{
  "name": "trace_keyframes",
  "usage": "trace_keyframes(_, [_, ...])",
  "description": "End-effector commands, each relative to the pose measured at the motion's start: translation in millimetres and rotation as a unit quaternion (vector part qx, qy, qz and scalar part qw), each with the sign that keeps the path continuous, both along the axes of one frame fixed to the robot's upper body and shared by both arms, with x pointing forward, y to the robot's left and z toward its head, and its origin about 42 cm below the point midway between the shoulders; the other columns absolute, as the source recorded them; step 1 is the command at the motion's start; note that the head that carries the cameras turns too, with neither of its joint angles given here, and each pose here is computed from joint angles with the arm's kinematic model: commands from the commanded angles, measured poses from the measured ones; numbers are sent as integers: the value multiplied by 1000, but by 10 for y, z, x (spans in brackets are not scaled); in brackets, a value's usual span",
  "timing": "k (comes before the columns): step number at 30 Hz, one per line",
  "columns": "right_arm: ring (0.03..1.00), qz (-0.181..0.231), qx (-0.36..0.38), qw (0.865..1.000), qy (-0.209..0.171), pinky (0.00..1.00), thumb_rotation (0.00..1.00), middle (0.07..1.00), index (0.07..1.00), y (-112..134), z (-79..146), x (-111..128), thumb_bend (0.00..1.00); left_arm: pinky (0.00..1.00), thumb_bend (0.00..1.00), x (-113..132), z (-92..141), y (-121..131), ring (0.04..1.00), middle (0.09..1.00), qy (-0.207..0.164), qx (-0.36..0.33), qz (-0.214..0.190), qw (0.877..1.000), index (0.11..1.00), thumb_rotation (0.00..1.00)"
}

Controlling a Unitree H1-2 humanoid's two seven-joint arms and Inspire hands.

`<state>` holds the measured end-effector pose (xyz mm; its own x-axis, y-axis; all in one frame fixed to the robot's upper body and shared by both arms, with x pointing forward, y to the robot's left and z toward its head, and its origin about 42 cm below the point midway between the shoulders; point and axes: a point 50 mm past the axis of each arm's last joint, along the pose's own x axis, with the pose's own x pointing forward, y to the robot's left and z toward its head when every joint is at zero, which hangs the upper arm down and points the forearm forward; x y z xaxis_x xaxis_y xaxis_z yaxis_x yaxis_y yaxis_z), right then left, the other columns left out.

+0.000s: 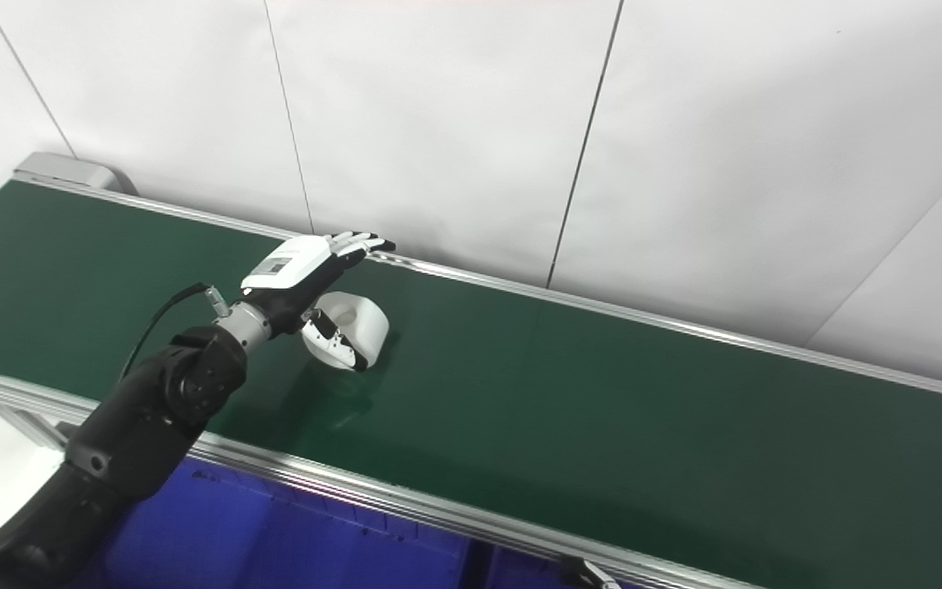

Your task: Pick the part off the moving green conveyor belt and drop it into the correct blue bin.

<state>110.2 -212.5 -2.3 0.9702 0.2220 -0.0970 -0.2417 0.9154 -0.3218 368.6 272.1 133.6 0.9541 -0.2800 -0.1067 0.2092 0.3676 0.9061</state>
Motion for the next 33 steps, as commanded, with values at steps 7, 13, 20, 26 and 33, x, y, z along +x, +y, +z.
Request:
trace_keyframes(7, [690, 3, 21, 999, -31, 624, 276, 746, 812, 37, 78, 29, 827, 983, 941, 138, 5, 4, 962, 954, -4, 8, -19, 1000, 859, 19])
trace_keyframes(13, [693, 0, 24, 999, -32, 628, 294, 748, 816, 31, 97, 18, 824, 591, 735, 124, -285, -61, 666, 700, -26, -80, -35, 996, 676, 0])
trace_keyframes(20, [691, -5, 20, 999, -35, 621, 317, 752, 816, 19, 104, 0, 831, 508, 501, 86, -486, -272, 492, 526, -23, -182, -28, 983, 456, 0])
trace_keyframes(26, [697, 0, 23, 999, -37, 620, 305, 757, 820, 21, 127, 4, 816, 488, 498, 67, -457, -289, 481, 527, -12, -188, -23, 982, 457, 0])
trace_keyframes(33, [690, -2, 28, 999, -39, 624, 311, 754, 817, 40, 152, -10, 820, 425, 498, -114, -347, -158, 438, 528, -14, -213, -18, 977, 474, 0])
